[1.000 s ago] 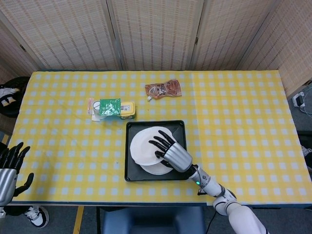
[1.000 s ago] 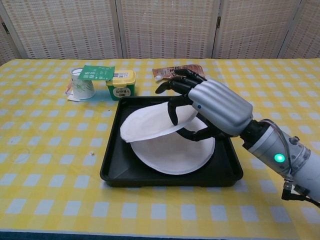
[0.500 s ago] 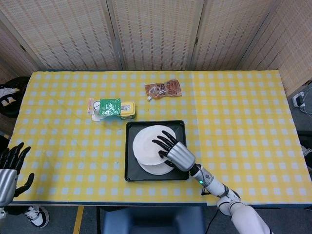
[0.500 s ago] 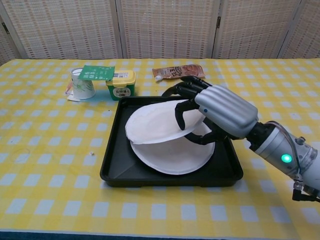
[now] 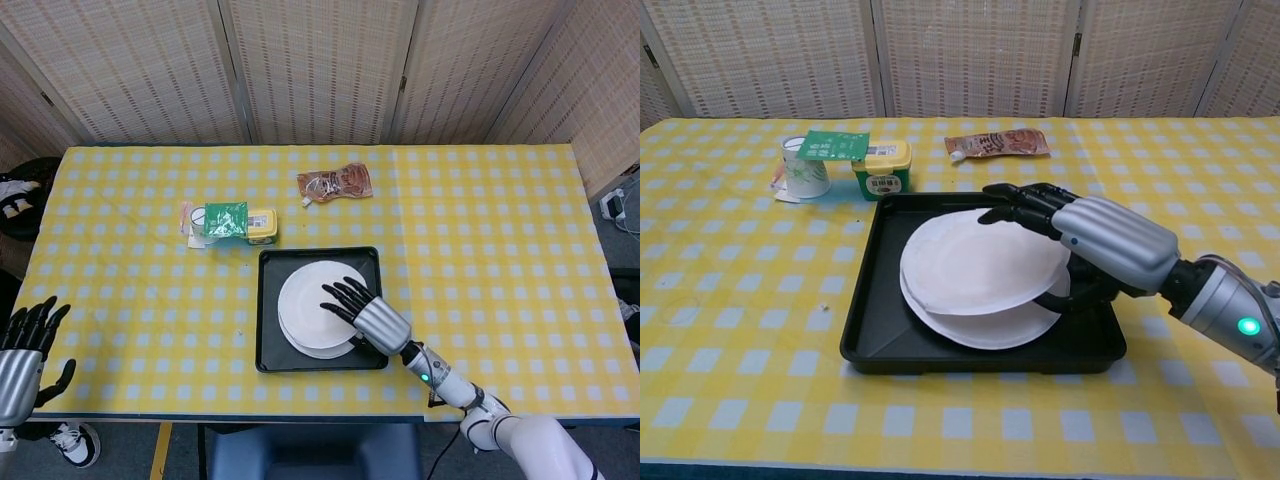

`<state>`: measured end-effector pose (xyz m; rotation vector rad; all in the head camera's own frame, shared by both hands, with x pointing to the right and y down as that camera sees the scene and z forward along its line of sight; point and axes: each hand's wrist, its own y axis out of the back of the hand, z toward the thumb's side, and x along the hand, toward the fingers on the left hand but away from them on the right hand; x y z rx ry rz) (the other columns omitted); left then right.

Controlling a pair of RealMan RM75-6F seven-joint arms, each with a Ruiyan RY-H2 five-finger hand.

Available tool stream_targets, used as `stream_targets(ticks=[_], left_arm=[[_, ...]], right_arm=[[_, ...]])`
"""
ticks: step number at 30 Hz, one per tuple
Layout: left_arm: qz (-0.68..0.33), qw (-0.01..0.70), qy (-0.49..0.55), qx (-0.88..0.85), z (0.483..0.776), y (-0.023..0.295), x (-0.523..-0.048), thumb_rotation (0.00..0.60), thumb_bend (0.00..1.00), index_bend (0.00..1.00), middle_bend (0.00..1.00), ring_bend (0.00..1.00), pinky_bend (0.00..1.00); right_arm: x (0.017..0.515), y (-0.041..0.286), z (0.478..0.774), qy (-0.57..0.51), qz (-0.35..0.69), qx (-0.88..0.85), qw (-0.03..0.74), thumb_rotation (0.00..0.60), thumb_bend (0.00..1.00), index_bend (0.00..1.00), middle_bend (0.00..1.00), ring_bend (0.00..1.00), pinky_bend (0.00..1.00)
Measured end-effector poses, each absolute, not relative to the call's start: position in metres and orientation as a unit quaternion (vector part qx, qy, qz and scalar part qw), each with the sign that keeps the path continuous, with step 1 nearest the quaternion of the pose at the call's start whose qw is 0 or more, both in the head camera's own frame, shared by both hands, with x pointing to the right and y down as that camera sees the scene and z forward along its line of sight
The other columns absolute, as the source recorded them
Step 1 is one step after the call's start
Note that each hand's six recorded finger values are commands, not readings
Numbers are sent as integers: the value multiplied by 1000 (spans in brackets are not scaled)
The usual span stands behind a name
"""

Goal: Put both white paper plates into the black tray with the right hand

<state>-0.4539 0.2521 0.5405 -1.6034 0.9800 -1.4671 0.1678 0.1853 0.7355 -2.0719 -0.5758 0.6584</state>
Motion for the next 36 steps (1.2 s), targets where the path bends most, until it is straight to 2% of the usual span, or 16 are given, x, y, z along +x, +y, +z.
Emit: stream_targets(ticks=[10,18,22,27,34,36], left_arm=[[-575,366,378,-626,542,252,-454,600,463,0,0,0,0],[-572,367,385,-624,539,251,-456,600,463,0,0,0,0],[-571,367,388,-623,538,249,-458,600,463,0,0,0,0],[-570,366,386,-626,540,249,-458,600,463,0,0,0,0],[-567,372,369,-636,546,251,-447,600,463,0,0,0,0],[-566,376,361,-638,549,252,-443,600,463,0,0,0,0]], right_arm=[[174,196,722,-197,287,-849,398,600,259,2,0,0,0],[192,186,697,-207,303,-857,363,600,249,0,0,0,0],[224,176,668,-253,309,-834,381,600,245,0,0,0,0],[275,180,630,-307,354,-772,429,600,243,0,0,0,0],[379,221,565,-370,517,-625,453,600,244,0,0,0,0],[398,231,547,-395,537,-594,451,600,244,0,0,0,0]])
